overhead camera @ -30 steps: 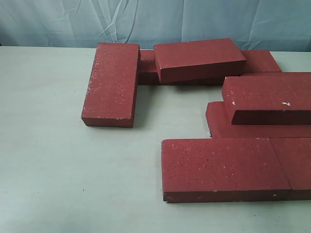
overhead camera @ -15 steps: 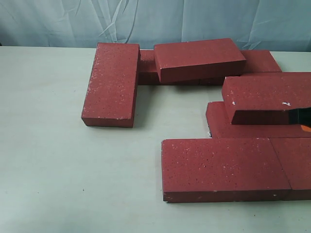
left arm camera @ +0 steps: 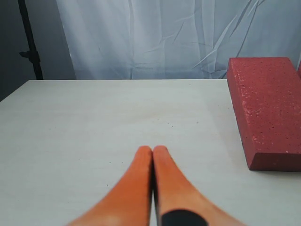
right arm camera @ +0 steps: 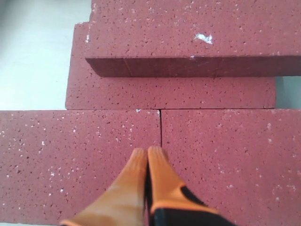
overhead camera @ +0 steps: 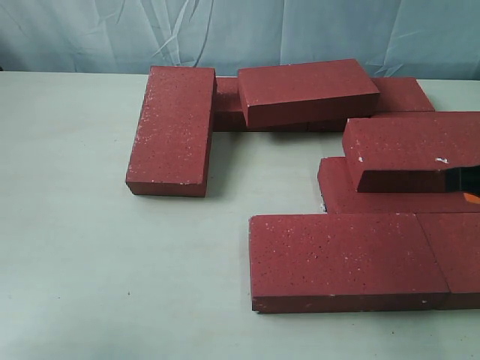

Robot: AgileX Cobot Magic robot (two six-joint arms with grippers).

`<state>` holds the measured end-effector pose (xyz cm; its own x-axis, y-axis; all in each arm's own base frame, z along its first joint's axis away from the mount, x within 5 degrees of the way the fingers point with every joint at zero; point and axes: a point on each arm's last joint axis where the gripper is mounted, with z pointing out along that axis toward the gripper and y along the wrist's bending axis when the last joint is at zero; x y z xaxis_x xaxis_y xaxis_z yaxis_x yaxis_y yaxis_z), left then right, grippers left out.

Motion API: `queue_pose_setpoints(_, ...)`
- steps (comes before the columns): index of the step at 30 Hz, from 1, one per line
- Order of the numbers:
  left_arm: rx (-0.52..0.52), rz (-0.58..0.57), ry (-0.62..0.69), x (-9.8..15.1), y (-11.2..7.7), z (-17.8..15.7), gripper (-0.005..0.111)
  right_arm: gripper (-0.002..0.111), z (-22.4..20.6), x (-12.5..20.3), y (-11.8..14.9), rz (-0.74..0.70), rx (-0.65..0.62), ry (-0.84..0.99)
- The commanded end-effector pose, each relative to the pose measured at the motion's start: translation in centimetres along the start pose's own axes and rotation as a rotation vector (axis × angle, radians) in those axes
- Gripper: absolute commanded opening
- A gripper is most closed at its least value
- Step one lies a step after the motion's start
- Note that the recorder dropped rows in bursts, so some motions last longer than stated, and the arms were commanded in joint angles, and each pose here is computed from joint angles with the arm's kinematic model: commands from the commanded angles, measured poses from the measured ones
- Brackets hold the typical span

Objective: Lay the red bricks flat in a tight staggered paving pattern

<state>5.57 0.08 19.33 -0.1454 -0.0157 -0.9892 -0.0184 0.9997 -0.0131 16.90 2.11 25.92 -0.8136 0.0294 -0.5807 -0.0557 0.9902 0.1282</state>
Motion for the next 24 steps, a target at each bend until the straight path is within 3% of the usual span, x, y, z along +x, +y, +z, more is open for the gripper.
queue_pose_setpoints(1,0.004,-0.003,-0.024,-0.1,0.0,0.0,0.0,-0.001,-0.1,-0.3,0.0,0.001,0.001,-0.02)
queue_pose_setpoints(14,0.001,-0.005,-0.332,-2.8,0.0,-0.5,0.0,-0.001,0.3,-0.6,0.2,0.04,-0.025,-0.034)
queue_pose_setpoints(24,0.001,-0.005,-0.343,-2.9,0.0,-0.5,0.0,-0.001,0.3,-0.6,0.1,0.027,-0.019,-0.041)
